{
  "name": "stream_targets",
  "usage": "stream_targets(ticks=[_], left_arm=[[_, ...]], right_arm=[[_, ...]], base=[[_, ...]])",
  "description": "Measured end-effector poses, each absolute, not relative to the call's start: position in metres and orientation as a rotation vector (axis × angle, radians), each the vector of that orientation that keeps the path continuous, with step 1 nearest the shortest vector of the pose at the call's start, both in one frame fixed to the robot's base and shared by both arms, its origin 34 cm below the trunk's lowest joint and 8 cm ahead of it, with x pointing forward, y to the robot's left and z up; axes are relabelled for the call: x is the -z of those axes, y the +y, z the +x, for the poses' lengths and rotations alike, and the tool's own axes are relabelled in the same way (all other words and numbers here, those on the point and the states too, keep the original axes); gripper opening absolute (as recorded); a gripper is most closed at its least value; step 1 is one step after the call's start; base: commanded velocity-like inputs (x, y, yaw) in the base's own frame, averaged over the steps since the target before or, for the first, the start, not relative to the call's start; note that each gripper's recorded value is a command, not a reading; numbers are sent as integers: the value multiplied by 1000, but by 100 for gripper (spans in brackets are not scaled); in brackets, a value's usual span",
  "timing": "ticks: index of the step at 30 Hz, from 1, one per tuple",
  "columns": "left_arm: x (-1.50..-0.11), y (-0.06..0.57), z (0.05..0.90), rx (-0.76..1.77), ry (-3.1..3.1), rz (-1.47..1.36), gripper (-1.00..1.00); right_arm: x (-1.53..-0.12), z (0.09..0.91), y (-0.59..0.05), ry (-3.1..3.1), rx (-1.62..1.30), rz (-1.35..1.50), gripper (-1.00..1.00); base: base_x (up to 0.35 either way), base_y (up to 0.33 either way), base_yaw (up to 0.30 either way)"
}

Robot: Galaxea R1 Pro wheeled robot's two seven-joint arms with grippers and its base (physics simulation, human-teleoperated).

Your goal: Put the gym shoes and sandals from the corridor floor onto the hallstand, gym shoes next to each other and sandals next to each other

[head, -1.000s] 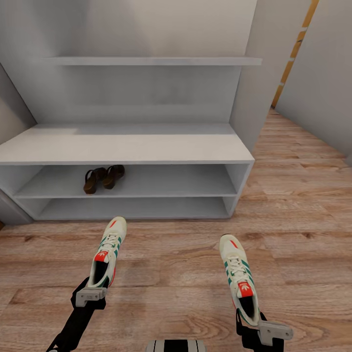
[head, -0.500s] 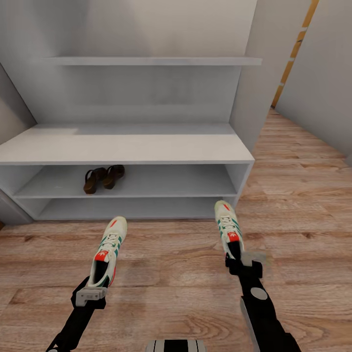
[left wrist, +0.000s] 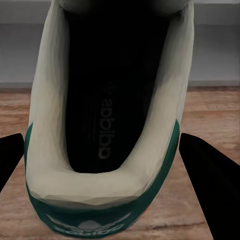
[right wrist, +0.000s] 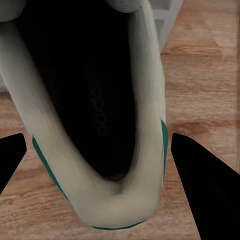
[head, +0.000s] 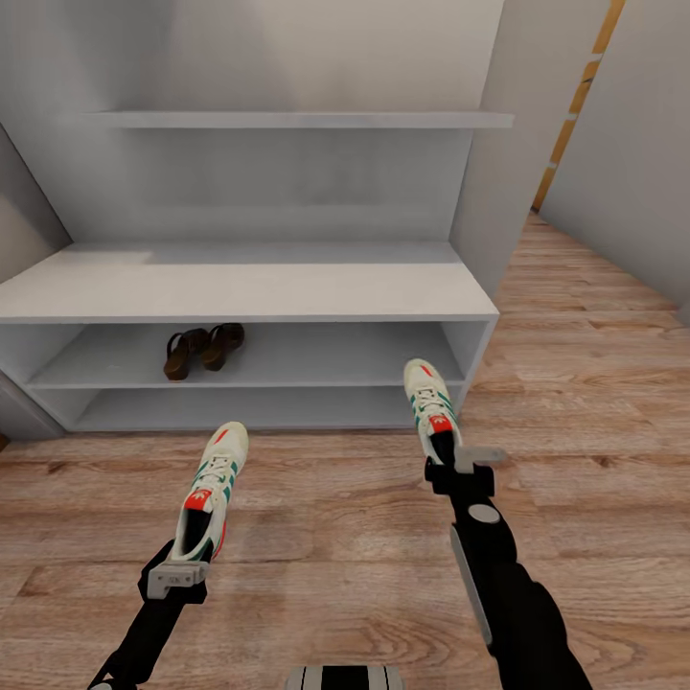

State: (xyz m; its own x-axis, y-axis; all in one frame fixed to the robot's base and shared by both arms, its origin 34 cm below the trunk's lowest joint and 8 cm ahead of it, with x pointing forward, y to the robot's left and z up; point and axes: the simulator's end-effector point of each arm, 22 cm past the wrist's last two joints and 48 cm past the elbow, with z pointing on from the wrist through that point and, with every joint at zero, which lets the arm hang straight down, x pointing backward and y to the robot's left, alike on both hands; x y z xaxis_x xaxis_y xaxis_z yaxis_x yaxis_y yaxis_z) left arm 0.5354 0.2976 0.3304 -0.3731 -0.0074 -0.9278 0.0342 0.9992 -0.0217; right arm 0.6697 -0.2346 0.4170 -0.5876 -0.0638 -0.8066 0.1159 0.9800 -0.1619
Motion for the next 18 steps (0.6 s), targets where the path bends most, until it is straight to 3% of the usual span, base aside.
stream_targets(ticks=[18], left_arm=[[-326, 298, 532, 44, 1964, 17, -100]], right_arm=[[-457, 716, -228, 2141, 204, 71, -100]], base=[[0, 0, 0]])
